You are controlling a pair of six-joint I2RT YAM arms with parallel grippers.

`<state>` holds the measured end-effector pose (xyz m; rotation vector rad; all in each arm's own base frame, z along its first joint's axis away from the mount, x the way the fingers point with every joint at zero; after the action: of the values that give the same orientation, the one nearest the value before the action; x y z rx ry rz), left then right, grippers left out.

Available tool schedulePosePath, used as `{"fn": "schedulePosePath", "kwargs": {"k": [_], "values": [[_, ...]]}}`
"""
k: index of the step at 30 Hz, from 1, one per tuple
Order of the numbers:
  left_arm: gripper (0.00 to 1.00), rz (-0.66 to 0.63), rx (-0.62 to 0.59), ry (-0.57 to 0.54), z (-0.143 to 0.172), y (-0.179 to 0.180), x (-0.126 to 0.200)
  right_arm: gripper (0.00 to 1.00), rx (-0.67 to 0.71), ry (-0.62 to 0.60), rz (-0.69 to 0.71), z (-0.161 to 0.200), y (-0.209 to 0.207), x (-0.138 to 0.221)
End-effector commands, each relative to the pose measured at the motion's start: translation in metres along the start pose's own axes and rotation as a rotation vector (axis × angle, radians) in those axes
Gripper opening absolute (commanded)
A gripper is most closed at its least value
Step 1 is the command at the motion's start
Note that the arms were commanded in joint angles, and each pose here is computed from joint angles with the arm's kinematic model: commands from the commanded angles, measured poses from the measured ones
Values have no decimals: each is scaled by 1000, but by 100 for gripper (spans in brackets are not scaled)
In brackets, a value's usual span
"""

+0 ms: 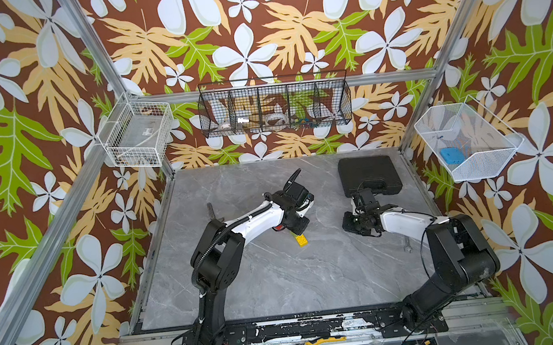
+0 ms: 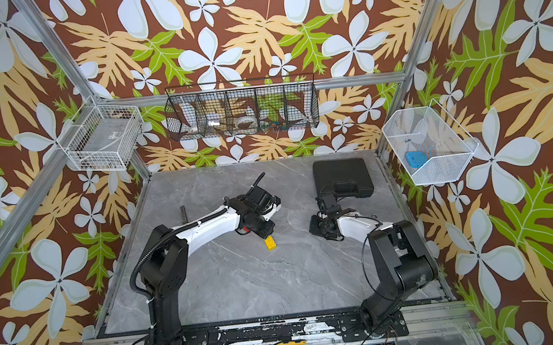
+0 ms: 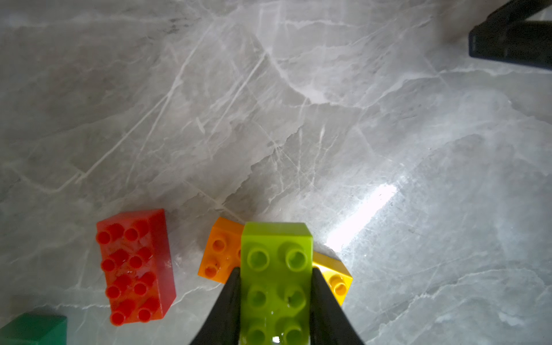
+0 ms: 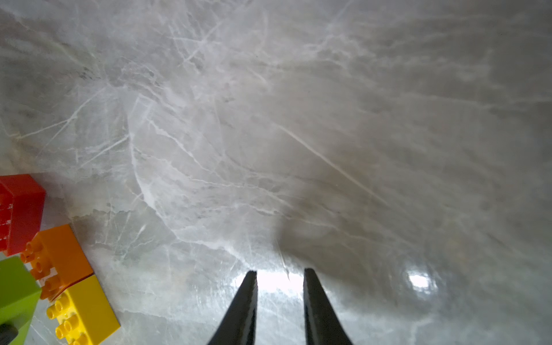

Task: Assemble a rectangle with lego
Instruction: Assemble the lego brick with the lego brick.

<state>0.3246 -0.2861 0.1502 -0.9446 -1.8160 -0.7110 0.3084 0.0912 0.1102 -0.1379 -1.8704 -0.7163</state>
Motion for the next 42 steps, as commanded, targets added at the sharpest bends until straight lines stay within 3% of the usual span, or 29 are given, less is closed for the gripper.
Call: {"fn": "schedulePosePath", "kwargs": {"k": [1,11,42], "values": [[0,-19,-13,-28,-5,2,2,26,0,-6,-13,-1,3,0],[0,33,-67,-26,-3,-11,-7,26,-3,-5,-8,0,2,0],[0,34,-142,-17,-3,-7,-11,26,-7,10,-2,4,0,-5]]}}
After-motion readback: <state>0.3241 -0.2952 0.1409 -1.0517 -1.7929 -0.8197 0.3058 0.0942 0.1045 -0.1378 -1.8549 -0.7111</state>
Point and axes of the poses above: each gripper's point midway between its finger pads, its own x axis back along the fingers, its own y axis along the line the jaws close on, z = x × y, the point moved 9 cm from there along x, back along the fingers, and after that the axes turned 15 degrees about -x, right-handed, at the moved point
